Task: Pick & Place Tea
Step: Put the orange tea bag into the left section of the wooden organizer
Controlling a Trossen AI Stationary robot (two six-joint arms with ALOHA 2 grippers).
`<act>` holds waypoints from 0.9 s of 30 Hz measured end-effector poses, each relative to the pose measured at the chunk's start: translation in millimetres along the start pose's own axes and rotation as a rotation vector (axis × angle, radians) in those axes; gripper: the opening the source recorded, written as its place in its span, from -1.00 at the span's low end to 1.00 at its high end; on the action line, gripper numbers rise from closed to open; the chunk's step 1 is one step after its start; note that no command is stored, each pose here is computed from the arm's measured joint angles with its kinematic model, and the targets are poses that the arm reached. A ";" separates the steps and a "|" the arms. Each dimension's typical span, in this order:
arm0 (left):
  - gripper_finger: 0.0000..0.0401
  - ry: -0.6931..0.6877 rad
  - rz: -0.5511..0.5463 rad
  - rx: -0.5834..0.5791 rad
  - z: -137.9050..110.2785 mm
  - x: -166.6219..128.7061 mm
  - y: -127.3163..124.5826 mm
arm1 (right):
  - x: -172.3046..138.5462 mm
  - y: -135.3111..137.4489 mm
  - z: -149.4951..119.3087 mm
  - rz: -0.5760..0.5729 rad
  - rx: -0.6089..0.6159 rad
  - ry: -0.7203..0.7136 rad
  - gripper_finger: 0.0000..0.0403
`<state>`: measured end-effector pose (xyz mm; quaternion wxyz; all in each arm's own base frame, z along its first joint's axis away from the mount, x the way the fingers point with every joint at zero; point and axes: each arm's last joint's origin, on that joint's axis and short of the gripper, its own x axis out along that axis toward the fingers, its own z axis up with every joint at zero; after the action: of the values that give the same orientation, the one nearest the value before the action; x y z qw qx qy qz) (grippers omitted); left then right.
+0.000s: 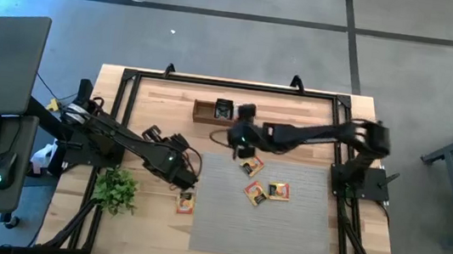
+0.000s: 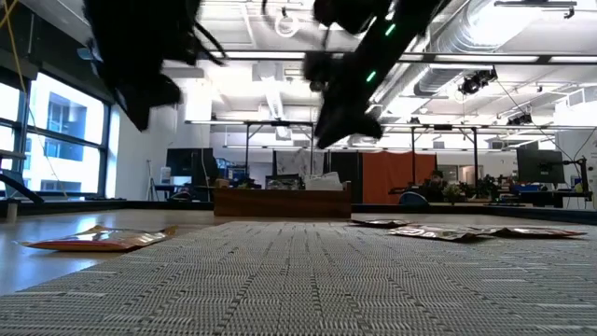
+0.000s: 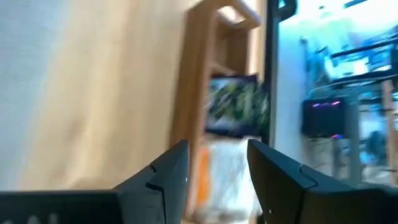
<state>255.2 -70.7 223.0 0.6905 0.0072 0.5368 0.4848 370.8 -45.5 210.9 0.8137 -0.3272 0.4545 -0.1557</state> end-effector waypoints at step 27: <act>-1.00 -0.426 -0.692 -0.047 -73.7 -10.0 46.6 | -109.0 36.2 22.9 0.491 0.356 -0.218 -0.31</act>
<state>169.7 -90.5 223.8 0.9085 -0.0893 0.3415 0.2237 329.8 50.3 264.6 0.9154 -0.0753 0.3954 0.0042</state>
